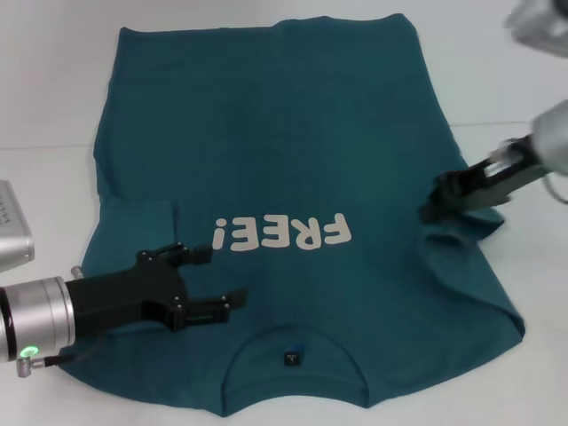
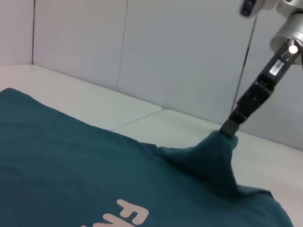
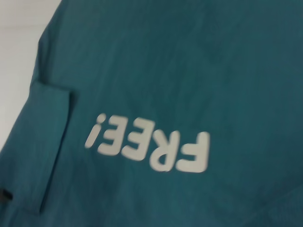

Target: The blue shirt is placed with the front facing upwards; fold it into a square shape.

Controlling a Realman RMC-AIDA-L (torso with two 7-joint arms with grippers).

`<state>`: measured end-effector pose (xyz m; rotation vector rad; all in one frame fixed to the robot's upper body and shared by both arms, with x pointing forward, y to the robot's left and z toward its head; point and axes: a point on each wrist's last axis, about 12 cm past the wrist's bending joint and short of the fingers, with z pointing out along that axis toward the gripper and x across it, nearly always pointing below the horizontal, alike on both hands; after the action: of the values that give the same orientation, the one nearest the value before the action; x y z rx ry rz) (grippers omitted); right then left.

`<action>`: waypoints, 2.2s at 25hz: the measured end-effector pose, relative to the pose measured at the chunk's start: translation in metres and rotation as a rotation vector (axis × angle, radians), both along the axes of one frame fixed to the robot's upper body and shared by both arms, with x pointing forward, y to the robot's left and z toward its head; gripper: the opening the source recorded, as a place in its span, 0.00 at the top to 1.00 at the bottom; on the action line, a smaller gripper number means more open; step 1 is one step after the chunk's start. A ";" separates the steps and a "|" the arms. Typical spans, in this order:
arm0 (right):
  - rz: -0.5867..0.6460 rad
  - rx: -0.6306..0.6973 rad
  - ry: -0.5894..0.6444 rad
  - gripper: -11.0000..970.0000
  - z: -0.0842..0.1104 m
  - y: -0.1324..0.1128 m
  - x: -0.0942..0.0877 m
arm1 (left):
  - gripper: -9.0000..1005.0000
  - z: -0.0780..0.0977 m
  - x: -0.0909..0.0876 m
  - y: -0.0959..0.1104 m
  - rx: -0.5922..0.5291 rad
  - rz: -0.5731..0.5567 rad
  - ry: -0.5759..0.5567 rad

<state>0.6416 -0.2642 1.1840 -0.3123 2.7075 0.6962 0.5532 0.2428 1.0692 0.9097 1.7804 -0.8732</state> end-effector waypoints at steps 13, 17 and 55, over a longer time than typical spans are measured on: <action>0.037 -0.039 0.042 0.99 -0.013 0.029 0.003 | 0.08 -0.001 -0.002 0.002 -0.001 0.002 0.003; 0.028 -0.017 0.043 0.87 -0.016 0.028 0.002 | 0.08 0.000 -0.001 0.000 -0.002 -0.001 0.000; -0.498 0.025 -0.141 0.41 -0.070 -0.080 -0.001 | 0.09 0.001 0.001 -0.004 -0.003 -0.013 -0.012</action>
<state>0.6409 -0.3445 1.1143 0.3022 2.4879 0.5337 0.5539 0.2391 1.0703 0.9233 1.7649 -0.8766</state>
